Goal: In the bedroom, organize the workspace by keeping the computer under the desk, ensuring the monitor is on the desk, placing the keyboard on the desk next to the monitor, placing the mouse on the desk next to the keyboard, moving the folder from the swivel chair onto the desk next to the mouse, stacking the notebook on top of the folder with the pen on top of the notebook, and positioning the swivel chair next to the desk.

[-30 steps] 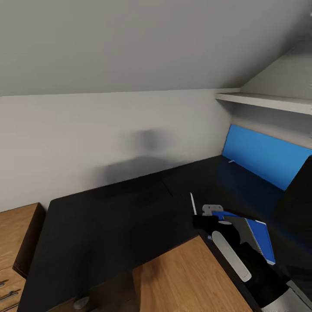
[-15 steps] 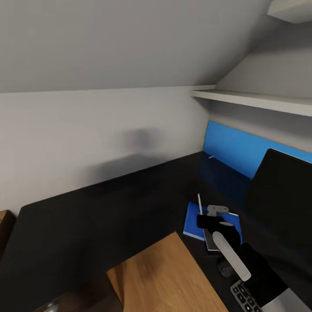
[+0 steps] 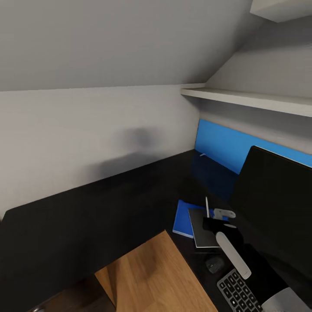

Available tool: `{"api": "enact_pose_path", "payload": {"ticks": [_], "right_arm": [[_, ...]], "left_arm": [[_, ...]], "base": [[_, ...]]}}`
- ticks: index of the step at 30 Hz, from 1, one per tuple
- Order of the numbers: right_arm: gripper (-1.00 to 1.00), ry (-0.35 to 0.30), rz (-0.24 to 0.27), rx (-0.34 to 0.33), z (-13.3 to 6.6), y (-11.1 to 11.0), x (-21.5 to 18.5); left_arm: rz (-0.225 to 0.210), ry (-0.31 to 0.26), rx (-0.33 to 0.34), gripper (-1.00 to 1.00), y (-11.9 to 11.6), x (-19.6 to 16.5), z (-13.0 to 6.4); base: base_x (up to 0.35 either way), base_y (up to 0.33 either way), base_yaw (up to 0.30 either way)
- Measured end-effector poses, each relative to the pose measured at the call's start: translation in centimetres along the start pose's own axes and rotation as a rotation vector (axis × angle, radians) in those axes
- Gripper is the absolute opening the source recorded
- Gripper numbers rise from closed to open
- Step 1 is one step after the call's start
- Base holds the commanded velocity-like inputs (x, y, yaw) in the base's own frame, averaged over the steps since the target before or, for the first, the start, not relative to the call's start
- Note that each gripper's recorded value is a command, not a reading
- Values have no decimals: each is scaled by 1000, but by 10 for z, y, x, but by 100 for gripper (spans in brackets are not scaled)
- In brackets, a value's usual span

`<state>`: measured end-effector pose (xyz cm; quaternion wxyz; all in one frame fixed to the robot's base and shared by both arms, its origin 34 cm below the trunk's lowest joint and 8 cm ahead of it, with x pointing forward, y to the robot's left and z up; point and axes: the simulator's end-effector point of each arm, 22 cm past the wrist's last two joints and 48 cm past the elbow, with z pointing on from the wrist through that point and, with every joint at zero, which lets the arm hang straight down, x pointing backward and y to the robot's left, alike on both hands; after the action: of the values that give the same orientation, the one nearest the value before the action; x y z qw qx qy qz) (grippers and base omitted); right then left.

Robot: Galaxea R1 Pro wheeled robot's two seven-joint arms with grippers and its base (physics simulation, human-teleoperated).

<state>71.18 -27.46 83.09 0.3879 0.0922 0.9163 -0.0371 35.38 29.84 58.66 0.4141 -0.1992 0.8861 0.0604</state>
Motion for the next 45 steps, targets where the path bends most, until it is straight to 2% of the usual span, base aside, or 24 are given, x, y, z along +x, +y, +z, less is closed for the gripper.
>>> {"api": "enact_pose_path", "payload": {"ticks": [45], "right_arm": [[-100,56,-3,39,16,-13,30]], "left_arm": [[-1,-3,-3,100,2,-1,0]], "base": [[33,0,0]]}}
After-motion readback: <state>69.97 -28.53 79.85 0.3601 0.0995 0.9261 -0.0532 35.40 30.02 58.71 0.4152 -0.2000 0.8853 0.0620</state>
